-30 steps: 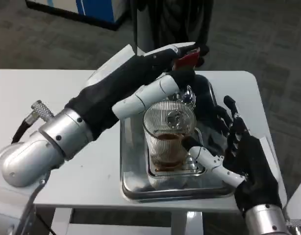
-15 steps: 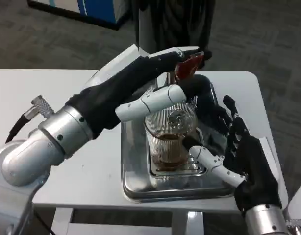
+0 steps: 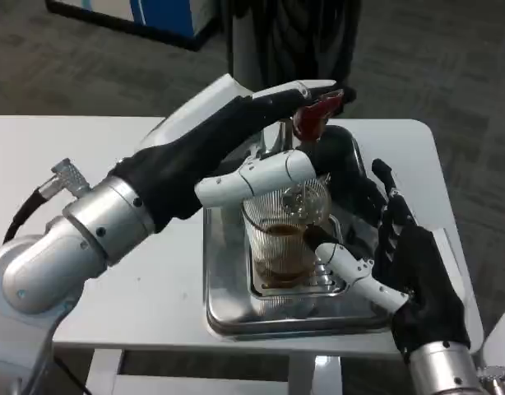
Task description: Grasp the cup under the faucet to collect the drink, then remove the cup.
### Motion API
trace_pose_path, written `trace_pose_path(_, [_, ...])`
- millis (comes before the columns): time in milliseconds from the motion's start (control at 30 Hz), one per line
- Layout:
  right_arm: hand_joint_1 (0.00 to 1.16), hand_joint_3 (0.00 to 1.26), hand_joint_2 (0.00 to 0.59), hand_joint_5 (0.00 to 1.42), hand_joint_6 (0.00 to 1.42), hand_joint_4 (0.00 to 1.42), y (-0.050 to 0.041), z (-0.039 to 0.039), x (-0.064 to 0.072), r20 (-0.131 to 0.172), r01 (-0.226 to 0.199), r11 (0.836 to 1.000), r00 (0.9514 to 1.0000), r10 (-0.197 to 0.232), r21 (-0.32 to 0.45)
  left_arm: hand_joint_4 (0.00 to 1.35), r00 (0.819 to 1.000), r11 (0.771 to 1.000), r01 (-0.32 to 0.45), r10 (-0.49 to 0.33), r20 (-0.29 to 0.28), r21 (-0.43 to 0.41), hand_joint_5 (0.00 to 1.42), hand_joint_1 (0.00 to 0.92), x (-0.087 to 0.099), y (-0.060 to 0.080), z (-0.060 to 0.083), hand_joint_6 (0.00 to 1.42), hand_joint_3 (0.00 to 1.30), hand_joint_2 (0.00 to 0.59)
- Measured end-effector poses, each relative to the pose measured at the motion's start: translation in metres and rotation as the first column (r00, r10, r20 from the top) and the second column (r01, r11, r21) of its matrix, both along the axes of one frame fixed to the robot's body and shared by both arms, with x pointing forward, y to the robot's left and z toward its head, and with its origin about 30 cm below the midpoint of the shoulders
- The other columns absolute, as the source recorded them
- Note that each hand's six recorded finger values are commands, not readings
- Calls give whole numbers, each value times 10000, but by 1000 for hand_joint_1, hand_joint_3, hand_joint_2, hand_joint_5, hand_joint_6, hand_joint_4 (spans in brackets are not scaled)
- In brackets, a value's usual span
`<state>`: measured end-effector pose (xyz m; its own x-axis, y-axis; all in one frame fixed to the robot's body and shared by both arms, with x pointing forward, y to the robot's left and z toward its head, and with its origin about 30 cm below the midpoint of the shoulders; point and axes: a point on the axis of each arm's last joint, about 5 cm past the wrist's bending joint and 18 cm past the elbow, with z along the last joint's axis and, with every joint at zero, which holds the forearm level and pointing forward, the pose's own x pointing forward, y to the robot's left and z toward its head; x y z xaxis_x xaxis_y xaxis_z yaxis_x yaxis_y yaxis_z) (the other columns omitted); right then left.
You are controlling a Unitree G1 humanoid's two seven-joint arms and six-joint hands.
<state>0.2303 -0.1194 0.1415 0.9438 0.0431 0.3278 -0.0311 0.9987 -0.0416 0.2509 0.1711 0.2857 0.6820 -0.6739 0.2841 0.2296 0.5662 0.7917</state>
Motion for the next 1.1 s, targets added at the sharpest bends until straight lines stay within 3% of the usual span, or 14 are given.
trace_pose_path(1100, [770, 43, 168, 111, 165, 96, 33, -2, -4, 1, -150, 9998, 9999, 150, -132, 205, 9999, 9999, -81, 79, 126, 115, 171, 0, -3, 3, -1, 19, 241, 102])
